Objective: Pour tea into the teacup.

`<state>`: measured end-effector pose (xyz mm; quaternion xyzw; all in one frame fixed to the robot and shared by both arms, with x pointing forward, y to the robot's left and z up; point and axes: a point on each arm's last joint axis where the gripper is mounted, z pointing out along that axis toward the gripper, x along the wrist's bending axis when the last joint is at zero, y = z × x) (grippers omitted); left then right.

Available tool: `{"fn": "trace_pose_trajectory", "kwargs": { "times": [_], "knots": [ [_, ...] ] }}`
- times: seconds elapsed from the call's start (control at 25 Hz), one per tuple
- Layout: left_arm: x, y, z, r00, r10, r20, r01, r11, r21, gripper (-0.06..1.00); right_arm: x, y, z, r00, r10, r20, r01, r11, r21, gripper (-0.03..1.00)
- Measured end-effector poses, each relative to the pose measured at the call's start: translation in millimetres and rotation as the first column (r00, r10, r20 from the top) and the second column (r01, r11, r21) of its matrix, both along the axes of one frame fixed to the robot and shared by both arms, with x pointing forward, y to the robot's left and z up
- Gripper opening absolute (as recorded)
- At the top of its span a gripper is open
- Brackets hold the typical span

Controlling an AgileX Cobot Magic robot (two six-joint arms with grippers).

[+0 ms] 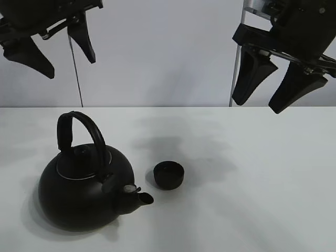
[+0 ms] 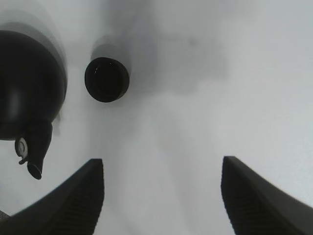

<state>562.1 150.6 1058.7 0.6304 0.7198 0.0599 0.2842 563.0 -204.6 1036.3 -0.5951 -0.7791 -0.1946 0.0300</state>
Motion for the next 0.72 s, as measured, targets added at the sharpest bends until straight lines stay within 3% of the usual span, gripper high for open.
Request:
{"fn": "trace_pose_trajectory", "kwargs": {
  "times": [0.28,0.72],
  "knots": [
    [-8.3,-2.8,-3.5,0.995,-0.055,-0.089,0.054,0.998,-0.010,0.49,0.0,0.0,0.0,1.000,0.000,0.000,0.000,1.000,0.000,0.47],
    [-9.5,-4.6,-3.4,0.992,-0.091,-0.090,0.090,0.996,-0.017,0.49,0.1,0.0,0.0,1.000,-0.001,0.001,0.001,1.000,0.000,0.47]
  ]
}}
